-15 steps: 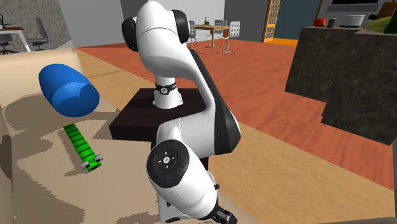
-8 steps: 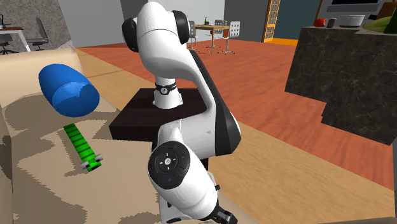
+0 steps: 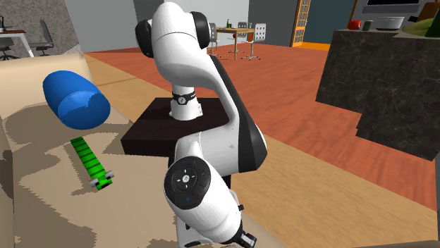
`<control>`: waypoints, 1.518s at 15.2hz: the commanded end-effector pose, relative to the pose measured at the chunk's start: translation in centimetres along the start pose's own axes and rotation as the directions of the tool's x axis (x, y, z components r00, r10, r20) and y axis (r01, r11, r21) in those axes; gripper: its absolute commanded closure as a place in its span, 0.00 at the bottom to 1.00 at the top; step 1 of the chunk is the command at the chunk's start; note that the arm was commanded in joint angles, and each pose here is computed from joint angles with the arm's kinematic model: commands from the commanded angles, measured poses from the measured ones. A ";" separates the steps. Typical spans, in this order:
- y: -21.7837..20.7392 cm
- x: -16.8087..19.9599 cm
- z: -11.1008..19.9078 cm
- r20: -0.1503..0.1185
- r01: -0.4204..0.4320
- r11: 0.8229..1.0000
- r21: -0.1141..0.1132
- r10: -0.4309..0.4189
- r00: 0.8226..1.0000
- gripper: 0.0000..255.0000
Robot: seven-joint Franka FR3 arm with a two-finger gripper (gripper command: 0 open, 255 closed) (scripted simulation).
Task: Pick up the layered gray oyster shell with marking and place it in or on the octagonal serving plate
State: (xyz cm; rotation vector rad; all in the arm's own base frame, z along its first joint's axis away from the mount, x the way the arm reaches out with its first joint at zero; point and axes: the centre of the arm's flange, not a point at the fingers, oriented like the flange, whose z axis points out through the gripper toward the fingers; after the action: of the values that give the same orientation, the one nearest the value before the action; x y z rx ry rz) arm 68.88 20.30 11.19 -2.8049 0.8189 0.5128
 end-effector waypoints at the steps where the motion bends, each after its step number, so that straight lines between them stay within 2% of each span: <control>1: 0.0 0.0 0.0 0.000 0.000 1.000 0.000 0.000 1.000 1.00; 2: 0.0 0.0 0.0 0.000 0.000 1.000 0.000 0.000 1.000 1.00; 3: 0.0 0.0 0.0 0.000 0.000 1.000 0.000 0.000 1.000 0.00; 4: -1.0 -0.5 -0.1 -0.119 -0.054 0.998 -0.045 0.049 0.992 0.00; 5: -2.0 -1.0 -0.2 -0.239 -0.113 0.990 -0.082 0.091 0.967 0.00; 13: -1.6 -0.1 3.7 -0.243 -0.115 0.990 -0.083 0.092 0.966 0.00; 21: -1.6 -0.1 3.7 -0.243 -0.115 0.990 -0.084 0.092 0.966 0.00; 22: -1.6 -0.1 3.7 -0.243 -0.115 0.990 -0.084 0.092 0.966 1.00; 23: -1.6 -0.1 3.7 -0.243 -0.115 0.990 -0.084 0.092 0.966 1.00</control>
State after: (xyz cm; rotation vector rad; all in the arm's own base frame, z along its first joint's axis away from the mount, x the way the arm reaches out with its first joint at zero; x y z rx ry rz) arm 68.67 22.69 7.96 -2.9649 1.0172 0.2360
